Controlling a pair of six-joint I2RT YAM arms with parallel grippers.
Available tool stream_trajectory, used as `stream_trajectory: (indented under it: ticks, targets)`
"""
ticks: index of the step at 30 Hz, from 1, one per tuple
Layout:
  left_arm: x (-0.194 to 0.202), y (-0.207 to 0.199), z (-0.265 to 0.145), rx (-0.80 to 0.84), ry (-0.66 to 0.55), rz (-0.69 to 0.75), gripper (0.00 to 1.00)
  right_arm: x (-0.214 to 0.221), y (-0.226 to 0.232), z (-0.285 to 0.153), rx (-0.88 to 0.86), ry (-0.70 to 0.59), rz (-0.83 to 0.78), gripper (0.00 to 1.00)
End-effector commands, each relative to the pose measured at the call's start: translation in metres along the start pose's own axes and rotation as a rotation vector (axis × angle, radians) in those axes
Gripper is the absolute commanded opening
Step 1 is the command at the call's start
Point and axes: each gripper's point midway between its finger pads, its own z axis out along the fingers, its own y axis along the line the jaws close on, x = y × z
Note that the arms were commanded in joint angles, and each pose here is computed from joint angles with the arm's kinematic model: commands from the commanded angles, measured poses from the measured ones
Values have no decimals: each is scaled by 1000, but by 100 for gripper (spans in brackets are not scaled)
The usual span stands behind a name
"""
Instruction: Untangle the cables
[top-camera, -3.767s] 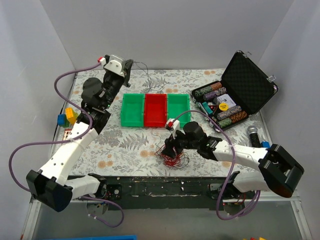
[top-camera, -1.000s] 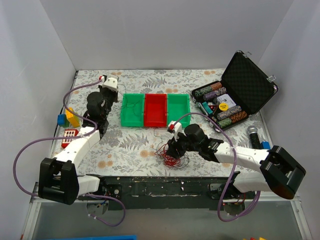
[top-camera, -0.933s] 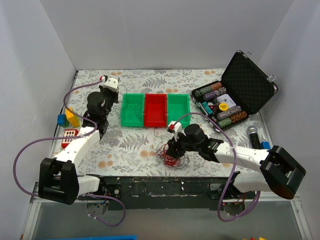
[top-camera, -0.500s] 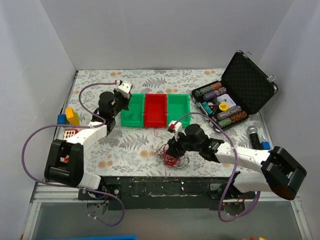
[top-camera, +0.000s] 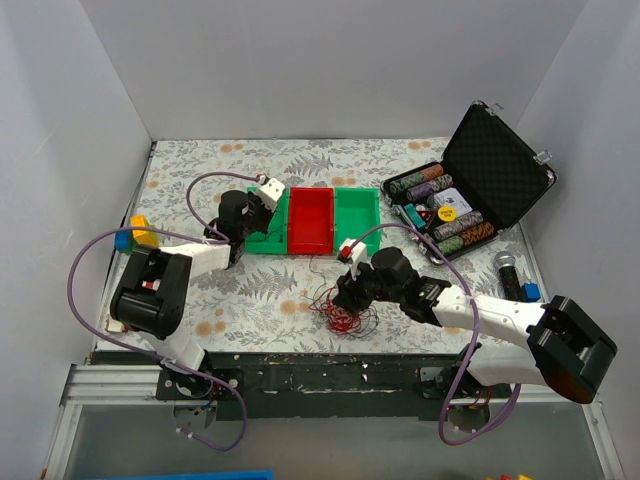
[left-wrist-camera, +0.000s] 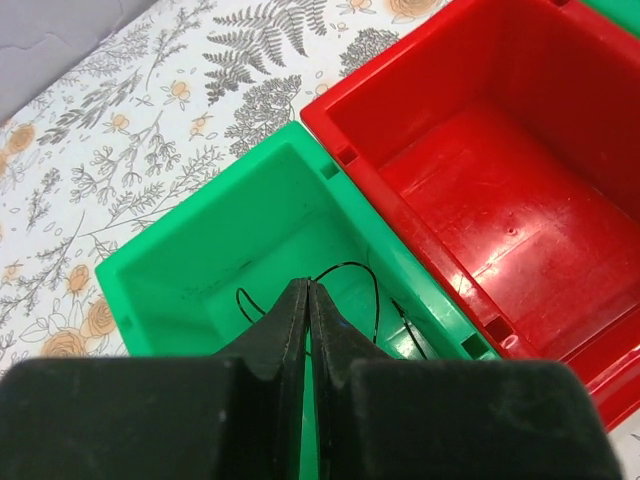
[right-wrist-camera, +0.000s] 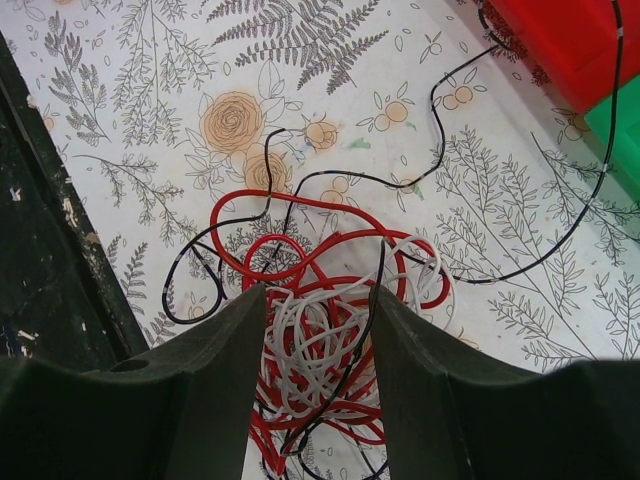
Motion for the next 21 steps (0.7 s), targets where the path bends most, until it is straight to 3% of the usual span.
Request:
stream_trajectory:
  ticks: [1, 5, 6, 12, 21]
  targets:
    - [0, -4, 3, 26, -18, 39, 5, -10, -3, -2, 18, -28, -28, 54]
    - [-6, -7, 6, 61, -6, 37, 51, -12, -4, -3, 29, -31, -34, 54]
    - [-9, -7, 5, 68, -6, 39, 56, -13, -5, -3, 33, -32, -36, 54]
    - [-44, -2, -15, 69, -38, 6, 69, -21, -4, -9, 39, -58, -55, 54]
    - [-94, -30, -77, 200, -103, -139, 94, -41, -8, -30, 78, -146, -82, 55]
